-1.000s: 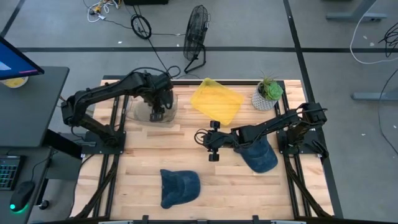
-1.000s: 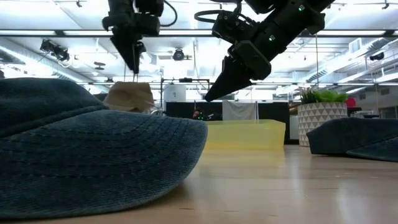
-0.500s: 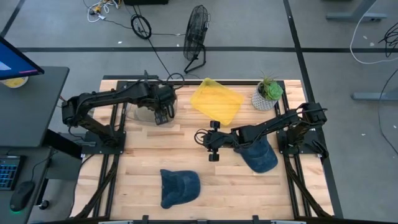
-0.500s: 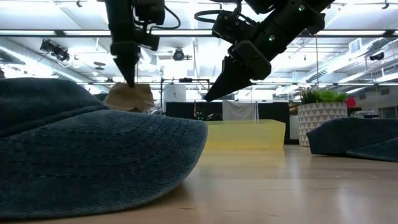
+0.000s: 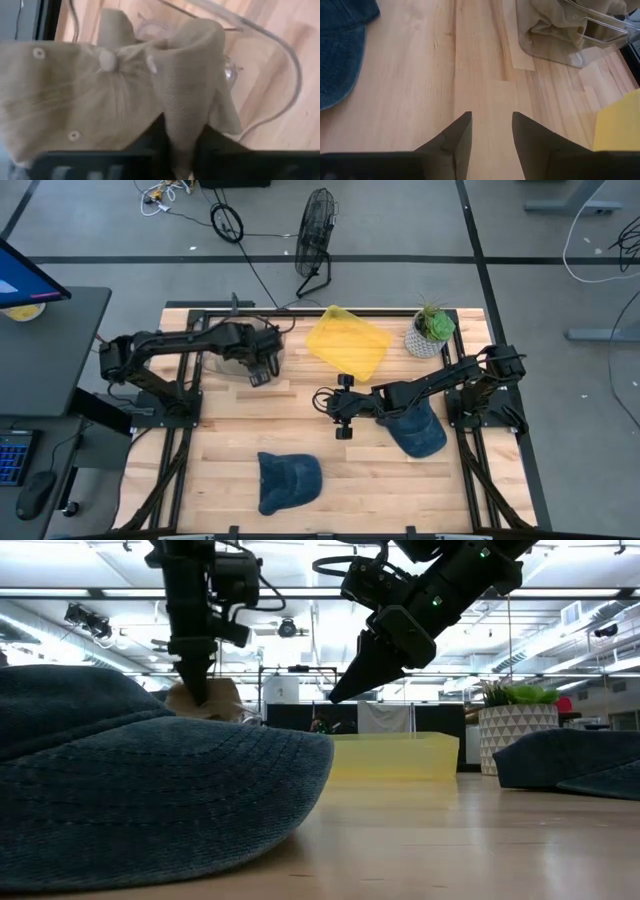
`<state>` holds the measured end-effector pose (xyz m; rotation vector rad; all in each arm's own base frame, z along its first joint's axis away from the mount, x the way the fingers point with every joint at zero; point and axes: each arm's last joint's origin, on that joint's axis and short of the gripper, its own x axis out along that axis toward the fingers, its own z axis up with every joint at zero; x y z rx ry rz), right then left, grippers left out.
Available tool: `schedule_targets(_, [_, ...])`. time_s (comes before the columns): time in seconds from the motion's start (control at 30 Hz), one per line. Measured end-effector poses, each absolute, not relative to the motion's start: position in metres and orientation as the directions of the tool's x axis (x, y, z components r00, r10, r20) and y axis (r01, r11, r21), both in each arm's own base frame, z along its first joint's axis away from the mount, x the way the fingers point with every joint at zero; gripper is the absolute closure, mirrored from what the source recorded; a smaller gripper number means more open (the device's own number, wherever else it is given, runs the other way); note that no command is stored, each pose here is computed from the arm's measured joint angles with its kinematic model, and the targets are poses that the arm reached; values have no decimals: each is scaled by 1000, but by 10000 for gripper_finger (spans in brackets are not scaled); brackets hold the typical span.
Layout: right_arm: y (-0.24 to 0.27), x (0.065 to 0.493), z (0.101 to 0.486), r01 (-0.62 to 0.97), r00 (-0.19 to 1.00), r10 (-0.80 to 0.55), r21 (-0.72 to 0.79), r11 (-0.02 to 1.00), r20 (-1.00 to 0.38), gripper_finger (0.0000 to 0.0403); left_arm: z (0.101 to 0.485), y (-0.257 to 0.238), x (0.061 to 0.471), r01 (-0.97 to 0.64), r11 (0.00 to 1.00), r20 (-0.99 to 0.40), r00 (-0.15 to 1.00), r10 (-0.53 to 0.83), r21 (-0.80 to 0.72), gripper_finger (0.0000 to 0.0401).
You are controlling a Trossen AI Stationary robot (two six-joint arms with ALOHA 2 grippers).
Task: Pick & Place hat
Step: Put the brown cap into the transparent bin
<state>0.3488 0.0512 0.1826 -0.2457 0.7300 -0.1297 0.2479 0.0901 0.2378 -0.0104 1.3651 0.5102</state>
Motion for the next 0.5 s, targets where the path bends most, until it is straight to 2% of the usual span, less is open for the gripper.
schedule_targets(0.07, [51,349,183,32,739,-202,-266,963,-643,259,240,89,249,-322,898,-928,119,353,301,385])
schedule_targets(0.17, [51,349,183,32,739,-202,-266,963,-643,259,250,85,254,-239,903,-909,138,394,356,386])
schedule_targets(0.37, [51,349,183,32,739,-202,-266,963,-643,259,252,64,254,145,912,-922,111,371,384,392])
schedule_targets(0.5, [51,349,183,32,739,-202,-266,963,-643,259,244,54,249,236,902,-931,65,358,363,390])
